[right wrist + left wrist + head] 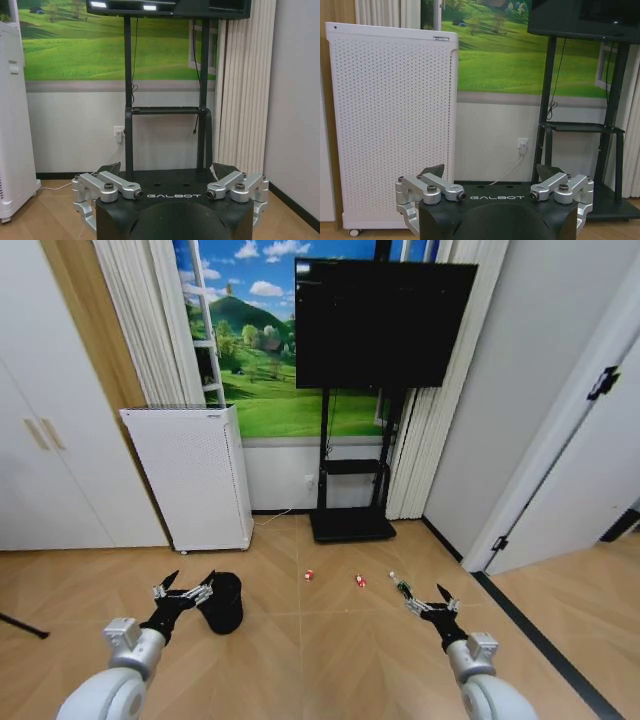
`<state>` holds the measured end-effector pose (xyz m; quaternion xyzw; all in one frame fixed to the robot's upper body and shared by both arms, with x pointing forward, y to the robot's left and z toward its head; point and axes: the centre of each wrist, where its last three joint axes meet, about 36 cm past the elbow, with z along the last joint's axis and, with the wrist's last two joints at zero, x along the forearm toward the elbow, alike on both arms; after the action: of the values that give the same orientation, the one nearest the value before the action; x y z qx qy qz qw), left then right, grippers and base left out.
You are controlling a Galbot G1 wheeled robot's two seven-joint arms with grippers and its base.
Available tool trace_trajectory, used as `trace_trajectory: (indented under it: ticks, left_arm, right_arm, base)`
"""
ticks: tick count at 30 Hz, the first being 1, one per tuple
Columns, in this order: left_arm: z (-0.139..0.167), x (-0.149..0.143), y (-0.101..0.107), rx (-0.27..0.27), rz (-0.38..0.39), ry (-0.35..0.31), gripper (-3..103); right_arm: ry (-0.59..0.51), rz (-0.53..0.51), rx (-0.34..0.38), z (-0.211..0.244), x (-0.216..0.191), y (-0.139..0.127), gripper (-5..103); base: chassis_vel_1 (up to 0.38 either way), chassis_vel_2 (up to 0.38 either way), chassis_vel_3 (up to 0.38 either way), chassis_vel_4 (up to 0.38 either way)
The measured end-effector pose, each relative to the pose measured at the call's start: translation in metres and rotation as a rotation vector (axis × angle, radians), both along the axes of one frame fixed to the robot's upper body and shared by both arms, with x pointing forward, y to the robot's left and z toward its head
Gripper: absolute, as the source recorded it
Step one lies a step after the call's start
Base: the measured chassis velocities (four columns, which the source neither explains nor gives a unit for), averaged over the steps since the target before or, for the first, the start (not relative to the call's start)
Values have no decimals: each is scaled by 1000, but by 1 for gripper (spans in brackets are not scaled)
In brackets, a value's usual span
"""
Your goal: Pick up the trash bin and place the garbage on the floor into it.
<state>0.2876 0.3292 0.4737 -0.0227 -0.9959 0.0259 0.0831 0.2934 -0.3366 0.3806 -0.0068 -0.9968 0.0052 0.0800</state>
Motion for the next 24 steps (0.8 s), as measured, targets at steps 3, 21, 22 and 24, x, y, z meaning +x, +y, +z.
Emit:
trace_trajectory:
  ticks: [3,21,22,24]
  left_arm:
    - [-1,0,-1,-2,4,2,100]
    - [-5,-7,-8,-20,21,12,100]
    - [-5,-7,-8,-19,20,11,100]
    - [-5,-7,-8,-19,19,11,100]
  right_arm:
    - [3,-1,-2,-3,-1,-1,100]
    - [2,-11,-20,-13,-4,-1,100]
    - [2,-14,-14,-14,-5,-1,100]
    - [4,-11,-10,-14,-6,-2,100]
  base:
    - [-345,370,344,-350]
    - [-168,154,152,-146]
    - [68,-94,-60,53]
    - [45,-91,-60,37]
